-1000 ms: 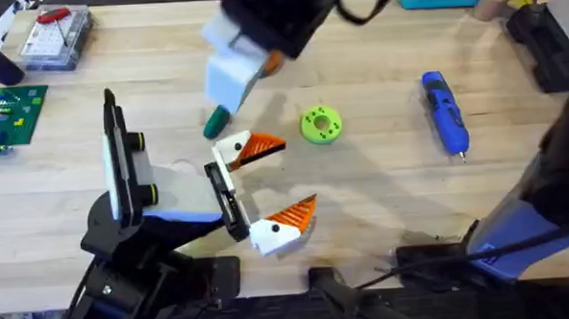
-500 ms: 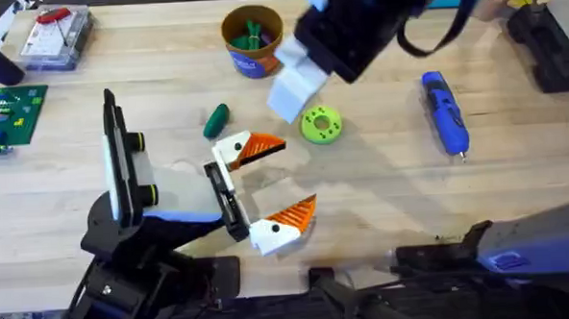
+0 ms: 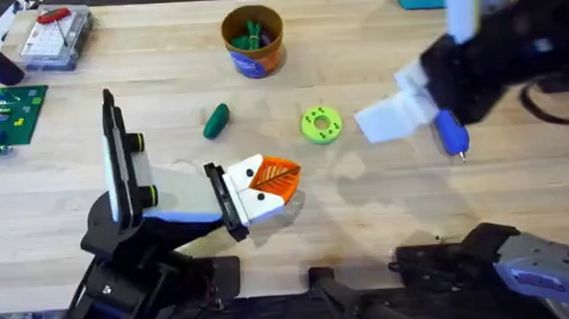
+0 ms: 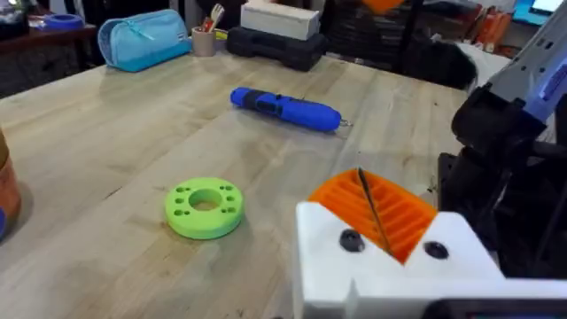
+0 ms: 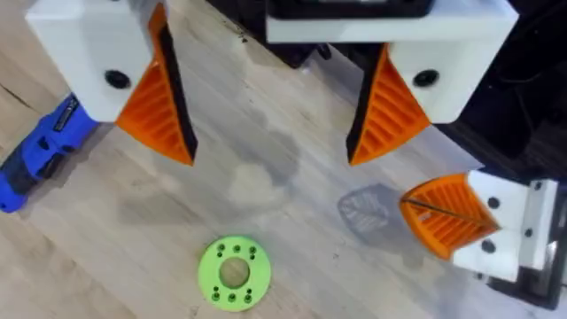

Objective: Pick up the gripper from the table and insert it into the empty holder that is missing its gripper. Then pick up a screw, insert it into the mounting hole, and use the screwdriver to tighten it. Finally, clean up the table by picking up the vegetable and placing it into the bucket.

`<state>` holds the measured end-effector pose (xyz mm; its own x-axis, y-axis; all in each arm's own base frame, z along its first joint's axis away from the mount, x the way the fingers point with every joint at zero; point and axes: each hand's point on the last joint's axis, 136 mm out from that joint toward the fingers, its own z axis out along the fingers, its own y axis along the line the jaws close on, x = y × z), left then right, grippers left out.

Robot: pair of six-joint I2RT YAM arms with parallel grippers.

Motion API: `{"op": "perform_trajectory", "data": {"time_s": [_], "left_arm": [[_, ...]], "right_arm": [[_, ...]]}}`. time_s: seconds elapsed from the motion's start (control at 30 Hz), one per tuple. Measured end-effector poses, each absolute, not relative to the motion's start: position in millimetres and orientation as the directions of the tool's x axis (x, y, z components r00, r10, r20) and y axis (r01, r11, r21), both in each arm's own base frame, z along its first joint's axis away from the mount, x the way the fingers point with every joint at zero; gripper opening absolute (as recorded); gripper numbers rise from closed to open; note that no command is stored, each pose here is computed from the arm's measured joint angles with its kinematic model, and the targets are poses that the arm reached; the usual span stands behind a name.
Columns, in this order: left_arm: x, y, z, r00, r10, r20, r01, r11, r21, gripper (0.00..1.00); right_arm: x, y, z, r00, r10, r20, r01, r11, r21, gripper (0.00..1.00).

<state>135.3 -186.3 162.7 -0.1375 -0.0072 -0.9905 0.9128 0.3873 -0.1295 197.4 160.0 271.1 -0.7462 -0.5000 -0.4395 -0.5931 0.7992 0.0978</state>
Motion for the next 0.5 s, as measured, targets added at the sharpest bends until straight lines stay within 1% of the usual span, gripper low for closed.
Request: {"op": "perform_trajectory", "data": {"time_s": [0.1,0.23,0.33,0.5], "left_arm": [[135.2,-186.3,162.7,-0.138,-0.007,-0.99,0.913,0.387,-0.13,0.012],[135.2,-186.3,162.7,-0.138,-0.007,-0.99,0.913,0.387,-0.13,0.012],[135.2,-186.3,162.7,-0.138,-0.007,-0.99,0.913,0.387,-0.13,0.011],[135.3,-186.3,162.7,-0.138,-0.007,-0.99,0.913,0.387,-0.13,0.011]], "right_arm": [[188.4,154.9,270.4,-0.752,-0.508,-0.419,-0.596,0.796,0.106,0.995],[183.5,142.5,262.0,-0.777,-0.514,-0.363,-0.575,0.814,0.079,0.995],[191.1,126.2,259.8,-0.805,-0.48,-0.35,-0.522,0.852,0.033,0.995],[211.0,83.1,257.5,-0.866,-0.367,-0.339,-0.369,0.927,-0.062,0.995]]}}
